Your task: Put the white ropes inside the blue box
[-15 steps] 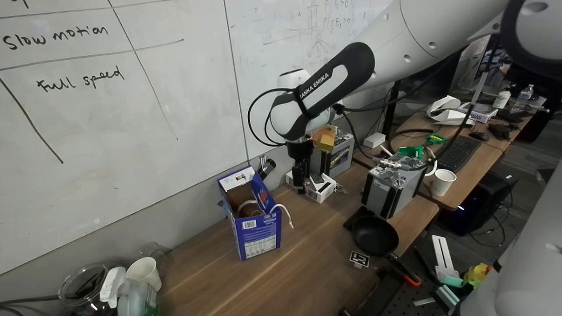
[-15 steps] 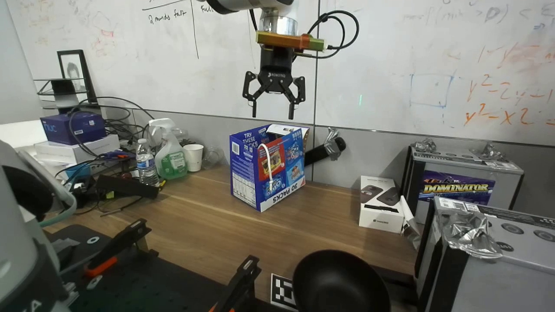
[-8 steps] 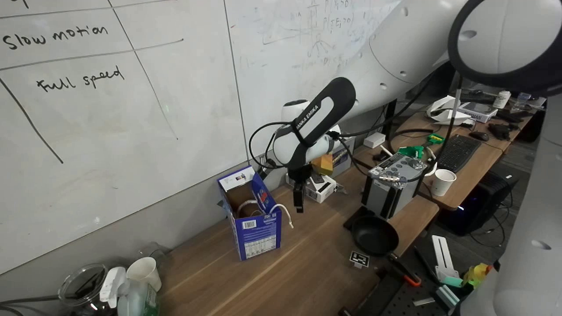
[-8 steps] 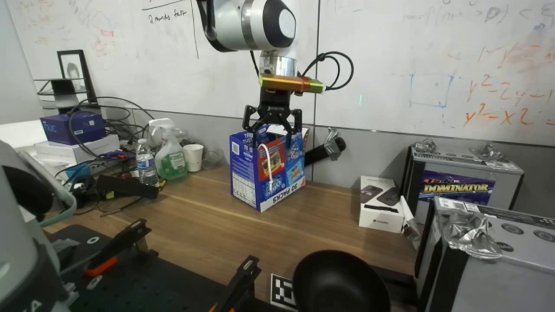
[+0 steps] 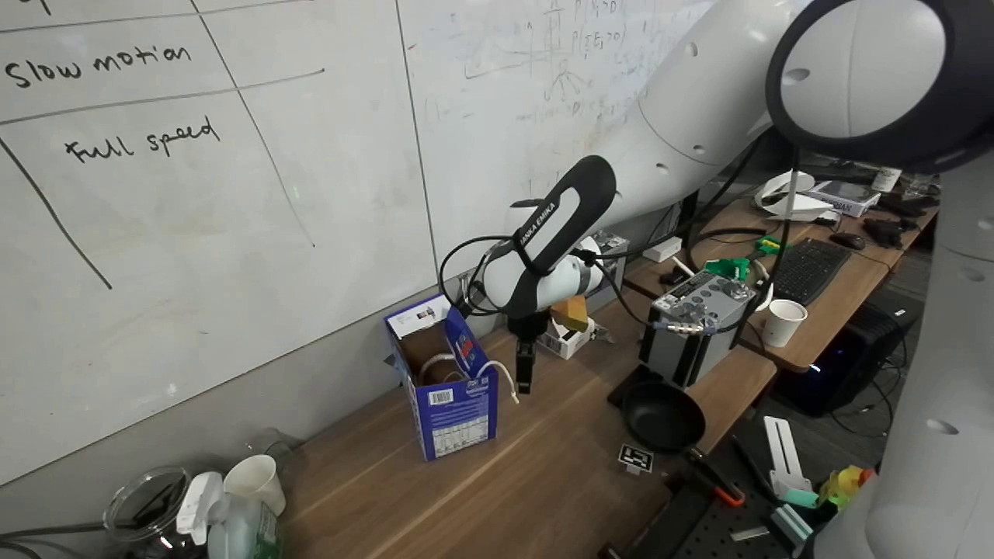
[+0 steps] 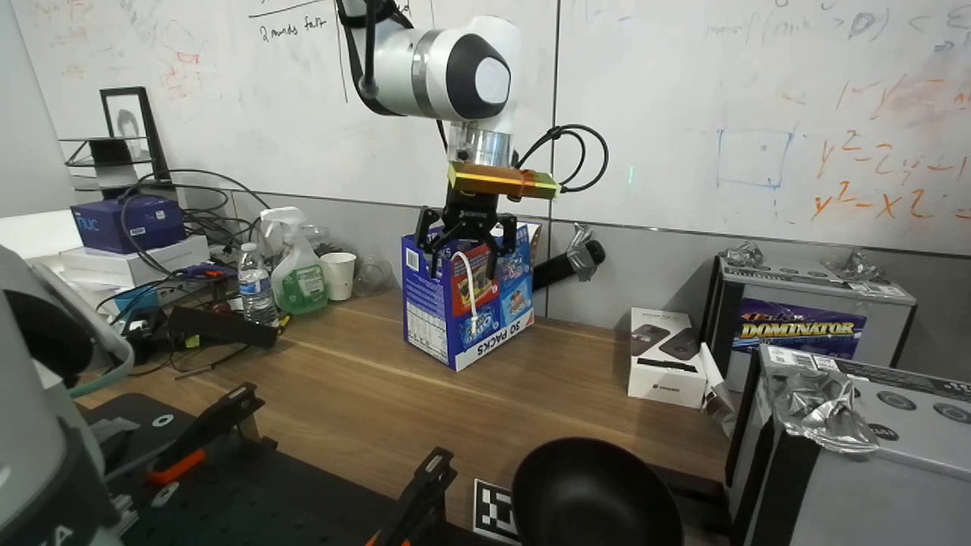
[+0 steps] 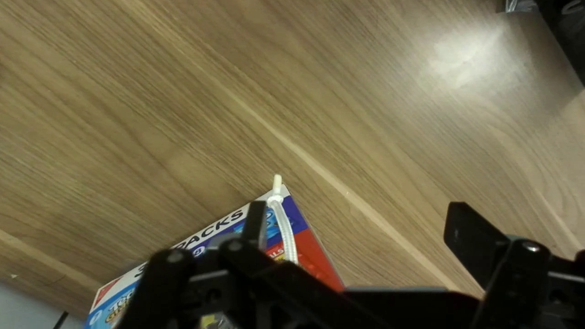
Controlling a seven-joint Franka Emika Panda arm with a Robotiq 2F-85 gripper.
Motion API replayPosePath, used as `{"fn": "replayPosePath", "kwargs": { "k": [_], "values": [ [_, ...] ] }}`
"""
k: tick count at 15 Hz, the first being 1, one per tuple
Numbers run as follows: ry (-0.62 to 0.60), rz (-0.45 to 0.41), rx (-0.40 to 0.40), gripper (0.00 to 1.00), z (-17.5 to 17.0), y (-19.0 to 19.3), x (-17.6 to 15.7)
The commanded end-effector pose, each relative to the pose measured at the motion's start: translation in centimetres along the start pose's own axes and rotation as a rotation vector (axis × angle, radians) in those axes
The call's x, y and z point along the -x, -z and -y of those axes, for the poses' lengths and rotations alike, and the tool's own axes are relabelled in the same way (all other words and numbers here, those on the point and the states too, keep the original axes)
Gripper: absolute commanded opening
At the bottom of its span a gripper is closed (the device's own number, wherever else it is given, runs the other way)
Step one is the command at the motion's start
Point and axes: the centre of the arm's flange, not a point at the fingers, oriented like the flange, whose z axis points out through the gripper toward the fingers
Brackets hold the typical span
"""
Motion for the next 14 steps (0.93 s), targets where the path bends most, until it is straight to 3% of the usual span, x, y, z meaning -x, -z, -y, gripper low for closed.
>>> {"fn": "replayPosePath", "kwargs": {
  "k": [1, 14],
  "values": [
    [0.035, -0.065, -0.004, 1.00, 0.1, -0.7, 0.4],
    [0.095, -0.057, 0.015, 1.00, 0.2, -4.7, -2.4]
  ]
}}
